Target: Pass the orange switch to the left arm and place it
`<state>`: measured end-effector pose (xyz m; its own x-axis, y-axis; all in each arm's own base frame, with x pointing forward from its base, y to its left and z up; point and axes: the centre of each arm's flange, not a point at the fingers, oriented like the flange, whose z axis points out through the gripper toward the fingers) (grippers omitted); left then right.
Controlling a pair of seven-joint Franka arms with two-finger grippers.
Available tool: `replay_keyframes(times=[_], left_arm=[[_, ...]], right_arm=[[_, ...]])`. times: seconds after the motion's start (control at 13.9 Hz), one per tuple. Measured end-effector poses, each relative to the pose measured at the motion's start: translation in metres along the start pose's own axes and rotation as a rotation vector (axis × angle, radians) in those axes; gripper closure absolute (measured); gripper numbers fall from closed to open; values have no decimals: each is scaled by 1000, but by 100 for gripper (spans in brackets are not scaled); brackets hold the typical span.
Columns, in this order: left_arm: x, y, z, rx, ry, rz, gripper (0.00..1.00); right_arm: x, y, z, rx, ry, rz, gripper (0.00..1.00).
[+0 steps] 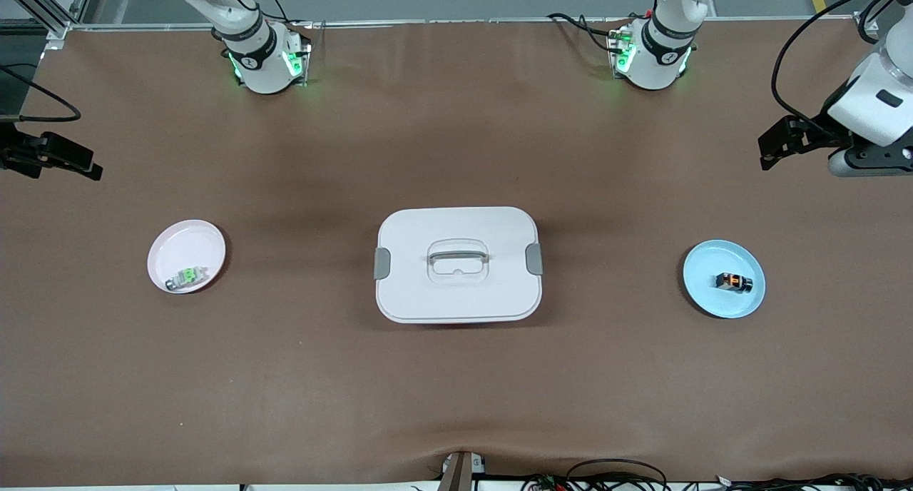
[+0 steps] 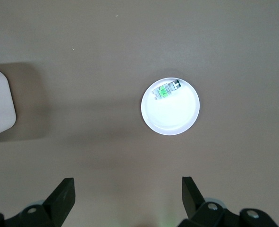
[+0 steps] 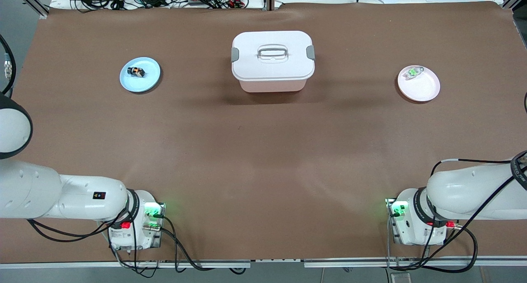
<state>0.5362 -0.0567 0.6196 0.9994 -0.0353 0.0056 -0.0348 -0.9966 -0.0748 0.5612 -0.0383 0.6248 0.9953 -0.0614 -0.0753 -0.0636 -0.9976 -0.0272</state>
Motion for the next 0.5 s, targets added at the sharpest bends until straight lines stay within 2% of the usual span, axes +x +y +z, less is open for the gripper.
replay_keyframes(times=[0.5], left_arm=[[-13,9,-12,-25,-15,10,0]], right_arm=[[0,-1,0,0,0,-1,0]])
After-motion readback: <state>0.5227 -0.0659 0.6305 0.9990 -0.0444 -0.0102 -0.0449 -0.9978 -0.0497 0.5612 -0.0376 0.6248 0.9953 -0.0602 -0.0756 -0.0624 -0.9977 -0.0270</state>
